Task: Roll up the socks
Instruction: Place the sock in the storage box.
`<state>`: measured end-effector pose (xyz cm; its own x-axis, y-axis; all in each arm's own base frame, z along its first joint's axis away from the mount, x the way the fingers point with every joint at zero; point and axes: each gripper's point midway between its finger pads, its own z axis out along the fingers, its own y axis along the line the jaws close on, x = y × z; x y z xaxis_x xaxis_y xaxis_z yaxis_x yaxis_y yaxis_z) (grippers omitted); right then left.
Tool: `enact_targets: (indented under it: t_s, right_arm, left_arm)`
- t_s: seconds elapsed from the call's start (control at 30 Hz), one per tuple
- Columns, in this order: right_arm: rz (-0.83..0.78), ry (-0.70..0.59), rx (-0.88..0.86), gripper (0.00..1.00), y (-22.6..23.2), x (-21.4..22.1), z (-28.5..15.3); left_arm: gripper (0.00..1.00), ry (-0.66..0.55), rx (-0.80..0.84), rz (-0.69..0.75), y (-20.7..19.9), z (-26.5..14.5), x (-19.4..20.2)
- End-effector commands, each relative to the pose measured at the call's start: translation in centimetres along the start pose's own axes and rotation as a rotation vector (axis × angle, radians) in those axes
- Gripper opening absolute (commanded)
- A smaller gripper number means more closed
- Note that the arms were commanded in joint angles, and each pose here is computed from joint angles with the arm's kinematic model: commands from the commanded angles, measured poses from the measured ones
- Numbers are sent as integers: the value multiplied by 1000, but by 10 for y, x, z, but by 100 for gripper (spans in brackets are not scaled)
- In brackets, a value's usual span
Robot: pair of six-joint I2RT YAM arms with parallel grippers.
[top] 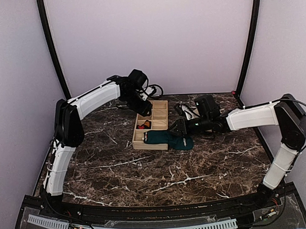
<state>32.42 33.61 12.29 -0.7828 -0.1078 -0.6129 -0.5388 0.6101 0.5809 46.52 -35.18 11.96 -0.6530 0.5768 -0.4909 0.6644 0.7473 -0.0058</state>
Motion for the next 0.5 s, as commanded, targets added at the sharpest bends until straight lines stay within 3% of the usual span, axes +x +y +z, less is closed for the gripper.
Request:
enact_targets:
  t_s: [0.0,0.47]
  right_arm:
    - [-34,-62,2,49,8,-14,-12]
    - [-52,-126,26,49,13,-5,-35]
  left_arm:
    - [49,-64,-12,-28,-1,-45,-11]
    - [48,-160,167,-248,-37,-87,54]
